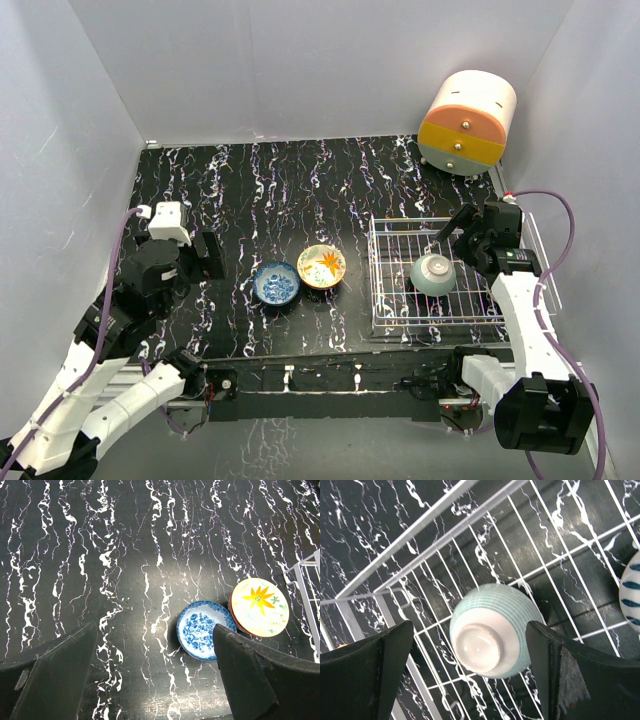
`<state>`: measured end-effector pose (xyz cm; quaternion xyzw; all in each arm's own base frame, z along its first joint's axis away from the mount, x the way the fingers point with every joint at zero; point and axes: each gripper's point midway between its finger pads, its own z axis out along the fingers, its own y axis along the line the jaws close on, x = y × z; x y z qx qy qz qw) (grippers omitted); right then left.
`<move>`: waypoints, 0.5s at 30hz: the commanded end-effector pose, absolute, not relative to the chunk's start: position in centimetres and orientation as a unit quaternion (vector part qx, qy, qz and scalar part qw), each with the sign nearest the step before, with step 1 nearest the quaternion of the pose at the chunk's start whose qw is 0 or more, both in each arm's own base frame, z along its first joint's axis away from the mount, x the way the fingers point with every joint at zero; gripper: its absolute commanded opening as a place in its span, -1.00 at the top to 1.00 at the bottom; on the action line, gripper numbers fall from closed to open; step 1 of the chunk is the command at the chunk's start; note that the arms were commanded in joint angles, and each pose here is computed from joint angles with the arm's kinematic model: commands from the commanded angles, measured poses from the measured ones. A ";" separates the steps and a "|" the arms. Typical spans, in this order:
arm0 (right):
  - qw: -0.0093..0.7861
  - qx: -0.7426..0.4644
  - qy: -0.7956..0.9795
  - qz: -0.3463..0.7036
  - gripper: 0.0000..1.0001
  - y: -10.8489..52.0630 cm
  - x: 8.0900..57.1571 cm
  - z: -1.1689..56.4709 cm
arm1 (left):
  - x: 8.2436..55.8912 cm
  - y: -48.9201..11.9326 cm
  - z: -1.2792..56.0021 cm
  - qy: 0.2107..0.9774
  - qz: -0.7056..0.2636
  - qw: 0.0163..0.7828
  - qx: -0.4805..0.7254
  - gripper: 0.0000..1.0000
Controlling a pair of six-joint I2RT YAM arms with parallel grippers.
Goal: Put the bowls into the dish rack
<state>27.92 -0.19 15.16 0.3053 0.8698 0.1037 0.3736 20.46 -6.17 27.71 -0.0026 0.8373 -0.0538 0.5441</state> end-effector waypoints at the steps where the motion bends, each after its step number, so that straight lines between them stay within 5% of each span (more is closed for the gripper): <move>1: 0.367 0.290 0.879 0.092 -0.98 -0.3 26.4 16.2 | 20.5 -6.9 28.5 0.824 -0.077 0.561 0.008 -0.94; 15: 0.323 0.222 0.920 0.012 -0.98 3.1 25.4 14.5 | 19.6 -6.4 28.6 0.821 -0.085 0.565 0.004 -0.94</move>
